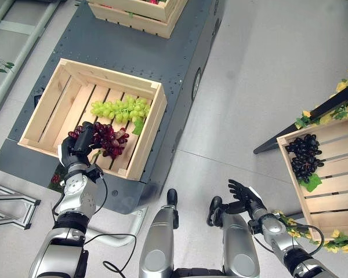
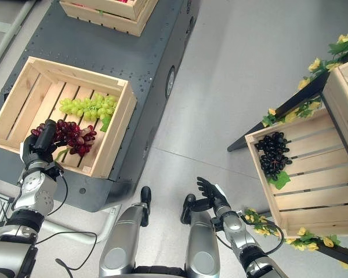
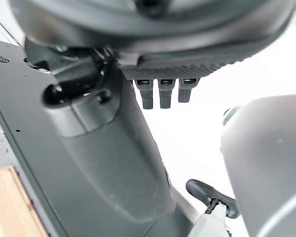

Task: Pick up the fruits from the basket on one side to the basket on the other side

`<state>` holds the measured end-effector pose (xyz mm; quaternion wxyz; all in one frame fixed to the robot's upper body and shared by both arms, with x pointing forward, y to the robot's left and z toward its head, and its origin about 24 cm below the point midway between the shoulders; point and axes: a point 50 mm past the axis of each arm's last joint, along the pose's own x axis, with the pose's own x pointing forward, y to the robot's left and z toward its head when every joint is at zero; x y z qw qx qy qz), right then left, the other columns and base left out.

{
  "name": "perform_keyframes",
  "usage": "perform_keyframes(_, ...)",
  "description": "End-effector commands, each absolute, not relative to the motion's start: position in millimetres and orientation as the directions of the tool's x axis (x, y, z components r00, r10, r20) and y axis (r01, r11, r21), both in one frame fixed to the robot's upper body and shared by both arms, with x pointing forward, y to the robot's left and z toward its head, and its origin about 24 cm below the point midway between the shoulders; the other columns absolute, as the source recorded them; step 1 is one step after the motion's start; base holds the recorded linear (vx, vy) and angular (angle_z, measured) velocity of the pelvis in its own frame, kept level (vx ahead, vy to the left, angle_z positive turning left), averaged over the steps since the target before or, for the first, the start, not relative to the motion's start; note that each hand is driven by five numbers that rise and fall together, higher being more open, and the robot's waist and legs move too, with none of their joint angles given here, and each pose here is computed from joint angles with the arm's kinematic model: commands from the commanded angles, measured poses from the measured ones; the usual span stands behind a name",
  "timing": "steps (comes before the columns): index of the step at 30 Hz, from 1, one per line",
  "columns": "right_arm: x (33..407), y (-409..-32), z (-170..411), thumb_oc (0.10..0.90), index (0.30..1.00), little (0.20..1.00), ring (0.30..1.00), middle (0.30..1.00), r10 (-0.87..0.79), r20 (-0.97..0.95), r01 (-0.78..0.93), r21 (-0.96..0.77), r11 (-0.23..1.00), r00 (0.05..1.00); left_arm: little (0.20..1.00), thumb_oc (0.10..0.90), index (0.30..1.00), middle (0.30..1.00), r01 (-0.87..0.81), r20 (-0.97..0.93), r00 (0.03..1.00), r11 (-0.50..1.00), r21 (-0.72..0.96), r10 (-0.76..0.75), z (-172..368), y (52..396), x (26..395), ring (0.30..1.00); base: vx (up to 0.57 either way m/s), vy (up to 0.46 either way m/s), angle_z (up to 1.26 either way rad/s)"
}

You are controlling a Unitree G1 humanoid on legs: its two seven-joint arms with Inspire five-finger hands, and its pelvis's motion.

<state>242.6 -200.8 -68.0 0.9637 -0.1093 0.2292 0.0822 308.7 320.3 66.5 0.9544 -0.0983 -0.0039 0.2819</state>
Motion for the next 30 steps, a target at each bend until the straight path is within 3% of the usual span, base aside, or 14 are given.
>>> perform_keyframes(1, 249, -188, -51, 0.800, 0.900, 0.900, 0.900, 0.900, 0.152, -0.333, -0.212, -0.151, 0.966, 0.930, 0.300, 0.400, 0.300, 0.300, -0.538, 0.296, 0.758, 0.814, -0.220, 0.581, 133, 338, 305, 0.300, 0.04, -0.020, -0.07)
perform_keyframes(7, 247, -173, -41, 0.800, 0.900, 0.900, 0.900, 0.900, 0.204, -0.270, -0.228, -0.058, 0.972, 0.941, 0.300, 0.400, 0.300, 0.300, -0.592, 0.359, 0.768, 0.801, 0.086, 0.529, 143, 343, 301, 0.300, 0.05, -0.025, -0.05)
perform_keyframes(12, 248, -154, -26, 0.800, 0.900, 0.900, 0.900, 0.900, 0.279, -0.178, -0.286, -0.012, 0.958, 0.944, 0.300, 0.400, 0.300, 0.300, -0.590, 0.396, 0.776, 0.786, 0.183, 0.491, 154, 347, 300, 0.300, 0.07, -0.029, 0.03)
perform_keyframes(30, 282, -83, 62, 0.800, 0.900, 0.900, 0.900, 0.900, 0.402, 0.205, -0.424, 0.079, 0.902, 0.892, 0.300, 0.400, 0.300, 0.300, -0.254, 0.521, 0.845, 0.948, 0.191, 0.121, 223, 280, 327, 0.300, 0.01, -0.072, 0.10)
